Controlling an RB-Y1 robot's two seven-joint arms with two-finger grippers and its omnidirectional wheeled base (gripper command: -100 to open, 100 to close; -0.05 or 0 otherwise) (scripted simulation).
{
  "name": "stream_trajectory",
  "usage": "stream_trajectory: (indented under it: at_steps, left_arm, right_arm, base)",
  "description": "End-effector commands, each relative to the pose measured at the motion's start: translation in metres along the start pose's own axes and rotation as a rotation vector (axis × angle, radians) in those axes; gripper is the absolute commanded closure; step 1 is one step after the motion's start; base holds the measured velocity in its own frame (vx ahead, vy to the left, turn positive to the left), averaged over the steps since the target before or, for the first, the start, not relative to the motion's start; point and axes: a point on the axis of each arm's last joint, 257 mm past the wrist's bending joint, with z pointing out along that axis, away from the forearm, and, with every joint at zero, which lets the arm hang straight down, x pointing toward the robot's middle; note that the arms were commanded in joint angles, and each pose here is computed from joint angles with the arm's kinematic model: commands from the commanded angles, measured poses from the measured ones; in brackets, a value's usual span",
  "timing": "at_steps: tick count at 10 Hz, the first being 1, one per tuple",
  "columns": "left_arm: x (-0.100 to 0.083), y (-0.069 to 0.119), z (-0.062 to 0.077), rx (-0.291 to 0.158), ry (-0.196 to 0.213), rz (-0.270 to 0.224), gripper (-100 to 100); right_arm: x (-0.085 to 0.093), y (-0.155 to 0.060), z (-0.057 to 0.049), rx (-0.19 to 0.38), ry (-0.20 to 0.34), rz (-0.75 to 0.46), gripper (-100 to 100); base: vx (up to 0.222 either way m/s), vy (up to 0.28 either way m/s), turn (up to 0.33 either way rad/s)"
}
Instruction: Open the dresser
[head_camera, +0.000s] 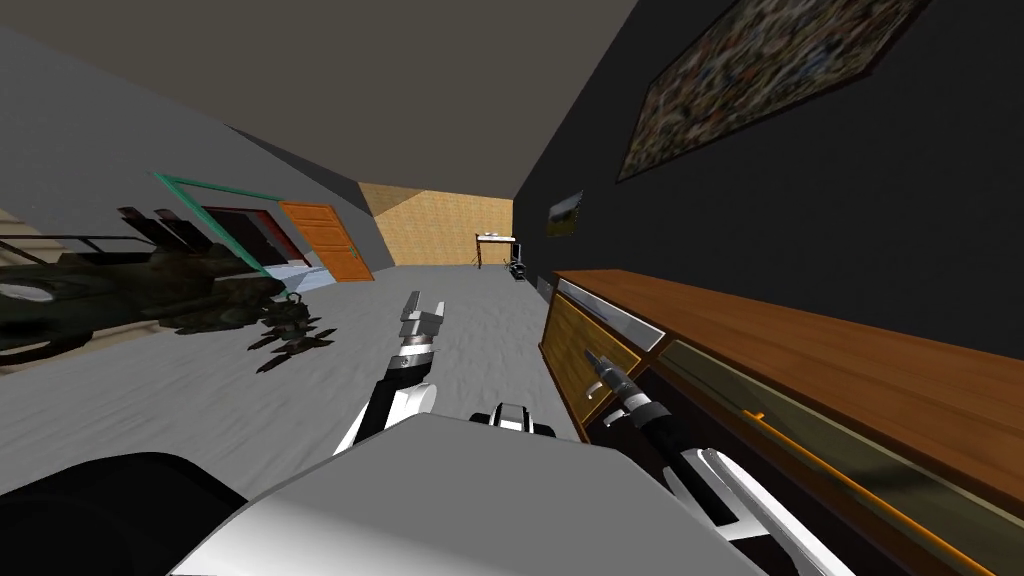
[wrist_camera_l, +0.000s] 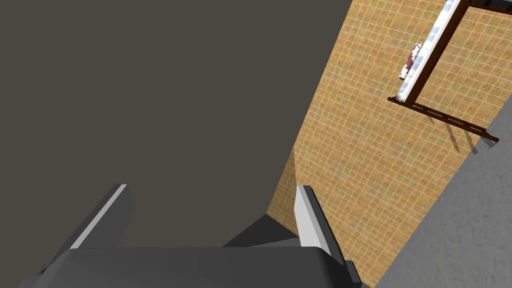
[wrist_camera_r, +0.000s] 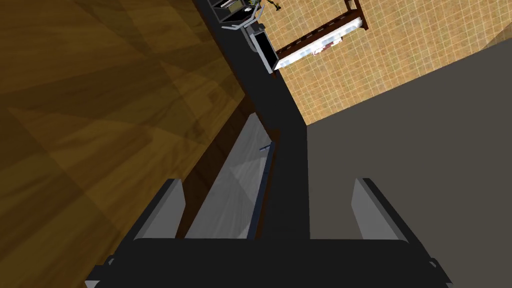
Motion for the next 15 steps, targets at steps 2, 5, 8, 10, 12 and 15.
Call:
stream_trajectory:
  at_steps: [2,5,8,10,12,15]
  left_arm:
    - [0.000,0.000,0.000,0.000,0.000,0.000,0]
    - [0.000,0.000,0.000,0.000,0.000,0.000,0]
    - [0.000,0.000,0.000,0.000,0.000,0.000,0]
    - [0.000,0.000,0.000,0.000,0.000,0.000,0]
    - [0.000,0.000,0.000,0.000,0.000,0.000,0]
    - [0.000,0.000,0.000,0.000,0.000,0.000,0]
  right_arm:
    - [0.014,-0.046,-0.016,0.078,0.106,-0.167,-100]
    - [0.020,-0.093,-0.033,0.150,0.203,-0.318,-100]
    - [0.019,-0.118,-0.044,0.186,0.255,-0.409,-100]
    - [0.016,-0.143,-0.055,0.223,0.304,-0.492,-100]
    - [0.010,-0.168,-0.066,0.259,0.352,-0.576,-100]
    - [-0.008,-0.215,-0.090,0.330,0.441,-0.737,-100]
  base:
    - [-0.077,0.045,0.200]
    - [-0.054,0.044,0.158]
    - [-0.052,0.036,0.134]
    - [-0.053,0.032,0.140]
    - [-0.043,0.039,0.136]
    - [-0.045,0.049,0.162]
